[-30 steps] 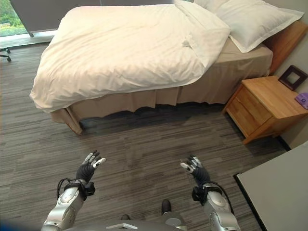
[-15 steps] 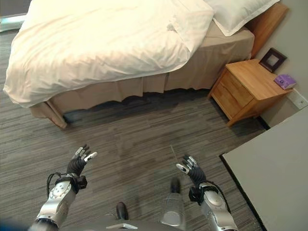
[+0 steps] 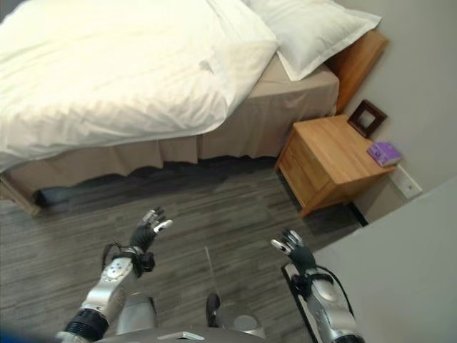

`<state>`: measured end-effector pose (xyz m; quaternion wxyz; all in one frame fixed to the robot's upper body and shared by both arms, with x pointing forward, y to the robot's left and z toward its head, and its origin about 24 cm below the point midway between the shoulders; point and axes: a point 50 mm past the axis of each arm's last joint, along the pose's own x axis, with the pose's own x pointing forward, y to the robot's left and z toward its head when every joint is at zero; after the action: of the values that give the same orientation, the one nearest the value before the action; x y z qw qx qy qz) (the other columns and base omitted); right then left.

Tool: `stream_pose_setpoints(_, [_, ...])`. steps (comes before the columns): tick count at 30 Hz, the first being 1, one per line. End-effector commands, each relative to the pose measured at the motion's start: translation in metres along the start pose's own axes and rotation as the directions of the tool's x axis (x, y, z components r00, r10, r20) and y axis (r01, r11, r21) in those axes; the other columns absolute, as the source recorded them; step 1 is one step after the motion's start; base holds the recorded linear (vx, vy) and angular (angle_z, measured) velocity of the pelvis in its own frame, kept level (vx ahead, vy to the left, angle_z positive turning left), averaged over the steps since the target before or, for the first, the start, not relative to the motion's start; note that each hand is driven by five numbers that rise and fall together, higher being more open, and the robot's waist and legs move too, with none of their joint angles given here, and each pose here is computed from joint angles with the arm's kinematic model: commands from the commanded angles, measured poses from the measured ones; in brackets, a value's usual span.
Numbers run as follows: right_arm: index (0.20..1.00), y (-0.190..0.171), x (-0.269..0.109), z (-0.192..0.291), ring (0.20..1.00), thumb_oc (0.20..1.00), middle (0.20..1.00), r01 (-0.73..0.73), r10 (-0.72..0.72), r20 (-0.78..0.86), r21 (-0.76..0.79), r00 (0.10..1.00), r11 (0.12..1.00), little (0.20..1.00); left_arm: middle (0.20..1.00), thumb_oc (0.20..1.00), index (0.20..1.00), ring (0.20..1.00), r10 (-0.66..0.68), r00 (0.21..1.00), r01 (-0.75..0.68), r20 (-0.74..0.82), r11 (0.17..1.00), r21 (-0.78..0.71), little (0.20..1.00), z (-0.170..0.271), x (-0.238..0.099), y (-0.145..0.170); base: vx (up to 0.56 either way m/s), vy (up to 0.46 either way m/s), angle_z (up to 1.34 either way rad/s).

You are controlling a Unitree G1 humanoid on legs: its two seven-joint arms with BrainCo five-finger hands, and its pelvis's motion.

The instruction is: Making the bed.

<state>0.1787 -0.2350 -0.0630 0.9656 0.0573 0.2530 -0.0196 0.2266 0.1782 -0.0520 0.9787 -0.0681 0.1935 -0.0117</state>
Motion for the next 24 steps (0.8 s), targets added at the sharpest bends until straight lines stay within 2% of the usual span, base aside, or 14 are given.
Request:
stream_pose_setpoints(1, [1.000,-0.005,0.000,0.023,1.000,1.000,1.000,-0.001,0.001,0.105,0.001,0.995,1.000,1.000,1.000,1.000,1.000,1.000,-0.017,0.990,0.016,0.141,1.000,0.012,1.000,0.032,0.009,0.001,0.19,-0.062,0.30])
stream_pose_setpoints(6, [1.000,0.002,0.000,0.013,1.000,1.000,1.000,-0.021,0.022,0.076,-0.010,0.997,1.000,1.000,1.000,1.000,1.000,1.000,0.056,0.990,-0.063,0.131,0.997,0.055,1.000,0.027,0.003,0.019,0.38,-0.063,-0.02])
stream_pose_setpoints(8, [1.000,0.008,0.001,0.011,1.000,1.000,1.000,-0.049,0.050,0.070,-0.018,0.996,0.999,1.000,1.000,1.000,1.000,1.000,0.143,0.983,-0.145,0.116,0.989,0.005,1.000,0.020,-0.003,0.036,0.36,-0.046,0.25])
stream_pose_setpoints(9, [1.000,0.008,0.001,0.011,1.000,1.000,1.000,-0.049,0.050,0.070,-0.018,0.996,0.999,1.000,1.000,1.000,1.000,1.000,0.143,0.983,-0.145,0.116,0.989,0.005,1.000,0.020,-0.003,0.036,0.58,-0.020,-0.56])
stream_pose_setpoints(10, [1.000,0.009,0.001,0.007,1.000,1.000,1.000,-0.047,0.047,0.058,0.004,0.997,0.999,1.000,1.000,1.000,1.000,1.000,0.204,0.974,-0.206,0.098,0.979,0.010,1.000,0.016,-0.010,0.050,0.43,0.003,-0.53])
stream_pose_setpoints(15, [1.000,0.020,0.004,0.004,1.000,1.000,1.000,-0.076,0.076,0.046,-0.005,0.996,0.997,1.000,1.000,1.000,1.000,1.000,0.231,0.969,-0.235,0.090,0.971,0.046,1.000,0.012,-0.018,0.060,0.41,0.056,-0.49])
stream_pose_setpoints(18, [1.000,0.031,0.012,0.016,1.000,1.000,1.000,-0.108,0.106,0.093,0.008,0.990,0.994,1.000,1.000,1.000,1.000,1.000,0.237,0.965,-0.245,0.115,0.968,0.058,1.000,0.019,-0.018,0.063,0.37,0.101,-0.89])
stream_pose_setpoints(24, [1.000,0.035,0.013,0.014,1.000,1.000,1.000,-0.103,0.103,0.087,0.005,0.991,0.995,1.000,1.000,1.000,1.000,1.000,0.176,0.972,-0.192,0.159,0.977,0.090,1.000,0.035,-0.010,0.056,0.33,0.049,0.40])
